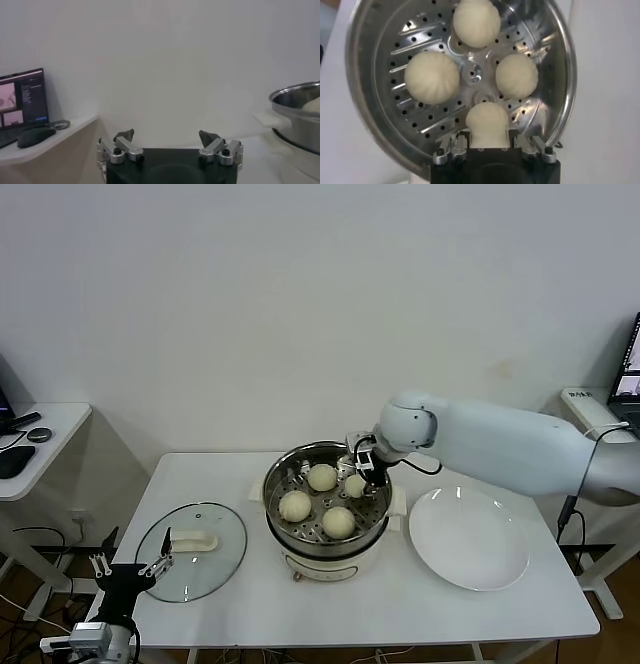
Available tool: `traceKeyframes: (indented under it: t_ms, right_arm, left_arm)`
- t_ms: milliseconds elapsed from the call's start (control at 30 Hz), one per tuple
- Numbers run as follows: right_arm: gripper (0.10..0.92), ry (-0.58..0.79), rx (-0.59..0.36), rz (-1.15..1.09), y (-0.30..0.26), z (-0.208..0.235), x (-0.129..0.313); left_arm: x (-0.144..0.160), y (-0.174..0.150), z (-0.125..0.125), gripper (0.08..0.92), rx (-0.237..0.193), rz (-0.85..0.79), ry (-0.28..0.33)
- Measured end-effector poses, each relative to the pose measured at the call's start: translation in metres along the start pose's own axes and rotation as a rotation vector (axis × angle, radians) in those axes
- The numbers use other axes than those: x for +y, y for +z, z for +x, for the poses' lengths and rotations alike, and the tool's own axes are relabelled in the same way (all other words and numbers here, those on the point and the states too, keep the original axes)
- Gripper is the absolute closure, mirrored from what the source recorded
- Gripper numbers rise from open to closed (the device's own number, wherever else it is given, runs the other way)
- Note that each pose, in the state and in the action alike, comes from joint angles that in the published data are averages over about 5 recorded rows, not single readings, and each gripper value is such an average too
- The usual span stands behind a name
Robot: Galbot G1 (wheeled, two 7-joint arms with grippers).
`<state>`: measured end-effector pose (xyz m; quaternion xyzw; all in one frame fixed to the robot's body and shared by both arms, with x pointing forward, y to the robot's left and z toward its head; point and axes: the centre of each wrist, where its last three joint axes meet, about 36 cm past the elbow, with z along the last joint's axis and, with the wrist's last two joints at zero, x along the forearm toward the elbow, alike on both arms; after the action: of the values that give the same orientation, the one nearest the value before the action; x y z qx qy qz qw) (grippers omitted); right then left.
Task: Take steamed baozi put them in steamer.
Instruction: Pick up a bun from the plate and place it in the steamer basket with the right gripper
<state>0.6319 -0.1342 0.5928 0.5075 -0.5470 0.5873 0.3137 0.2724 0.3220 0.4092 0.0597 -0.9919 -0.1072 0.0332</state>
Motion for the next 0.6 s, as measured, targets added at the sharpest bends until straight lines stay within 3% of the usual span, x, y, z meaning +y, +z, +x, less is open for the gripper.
traceKeyframes:
  t_ms: [167, 467, 600]
  right_arm:
    - [0.514, 0.005, 0.002, -0.003, -0.001, -0.01, 0.001]
    - [0.267, 0.014, -0.014, -0.032, 0.002, -0.004, 0.001]
    - [0.208, 0.036, -0.037, -0.056, 0.005, 0.012, 0.001]
  left_arm:
    - [0.001, 0.0, 0.001, 0.177, 0.0, -0.001, -0.001]
    - [0.004, -0.001, 0.001, 0.177, -0.002, -0.006, -0.006]
    - [0.004, -0.001, 0.0, 0.177, -0.005, -0.005, -0.006]
